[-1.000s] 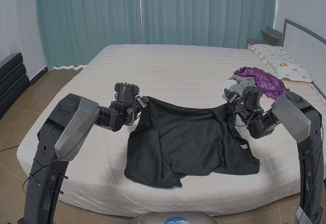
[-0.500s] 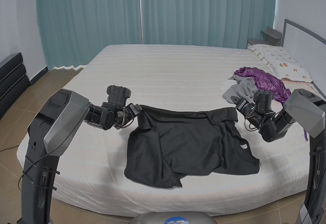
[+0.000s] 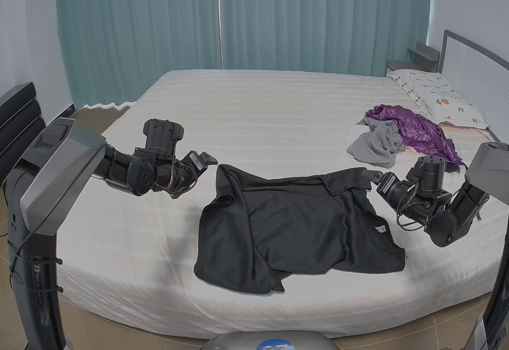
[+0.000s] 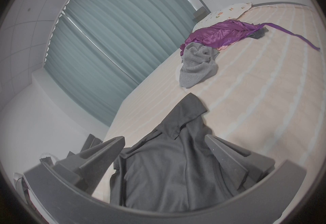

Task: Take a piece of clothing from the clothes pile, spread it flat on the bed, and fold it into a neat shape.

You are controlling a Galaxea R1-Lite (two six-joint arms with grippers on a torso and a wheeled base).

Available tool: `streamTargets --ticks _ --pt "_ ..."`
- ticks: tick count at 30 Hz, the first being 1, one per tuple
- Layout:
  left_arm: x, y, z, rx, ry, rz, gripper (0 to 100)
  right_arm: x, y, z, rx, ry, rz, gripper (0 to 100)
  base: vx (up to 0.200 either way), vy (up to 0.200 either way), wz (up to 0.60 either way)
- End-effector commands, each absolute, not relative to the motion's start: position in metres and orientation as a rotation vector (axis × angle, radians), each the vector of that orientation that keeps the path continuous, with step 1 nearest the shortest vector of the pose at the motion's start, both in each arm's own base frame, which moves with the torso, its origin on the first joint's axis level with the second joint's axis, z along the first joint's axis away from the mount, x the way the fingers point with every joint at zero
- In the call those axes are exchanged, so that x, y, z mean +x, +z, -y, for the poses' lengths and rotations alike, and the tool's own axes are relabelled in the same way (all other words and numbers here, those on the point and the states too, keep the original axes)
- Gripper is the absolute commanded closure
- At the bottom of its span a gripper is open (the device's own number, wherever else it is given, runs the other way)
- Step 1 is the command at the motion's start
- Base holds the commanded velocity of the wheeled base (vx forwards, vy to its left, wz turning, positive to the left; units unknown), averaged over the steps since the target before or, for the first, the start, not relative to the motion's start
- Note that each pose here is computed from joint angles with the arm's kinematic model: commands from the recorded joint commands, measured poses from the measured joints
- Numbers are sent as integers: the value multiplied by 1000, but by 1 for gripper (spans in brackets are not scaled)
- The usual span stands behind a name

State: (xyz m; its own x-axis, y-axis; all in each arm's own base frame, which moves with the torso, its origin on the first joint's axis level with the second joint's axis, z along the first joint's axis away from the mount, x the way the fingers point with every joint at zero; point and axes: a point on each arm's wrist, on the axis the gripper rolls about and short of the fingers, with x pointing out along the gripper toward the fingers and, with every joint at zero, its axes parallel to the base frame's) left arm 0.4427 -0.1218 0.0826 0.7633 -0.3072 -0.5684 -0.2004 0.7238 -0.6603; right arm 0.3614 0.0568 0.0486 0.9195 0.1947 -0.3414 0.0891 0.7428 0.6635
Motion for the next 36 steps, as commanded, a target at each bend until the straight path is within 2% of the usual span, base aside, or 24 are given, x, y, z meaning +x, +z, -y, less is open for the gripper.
streamTargets --ticks 1,12,19,24,36 --pt "425 108 111 -860 -63 -680 0 324 62 -58 777 121 -395 0 0 0 0" --pt "349 105 113 -872 -82 -848 0 293 57 -60 849 117 -457 0 0 0 0" --pt "328 109 107 -1003 -12 -879 0 283 57 -58 948 92 -473 0 0 0 0" --pt "319 104 106 -1008 6 -905 0 276 54 -57 956 86 -485 0 0 0 0" --pt "317 94 108 -1017 -16 -889 0 269 46 -55 954 66 -516 0 0 -200 0"
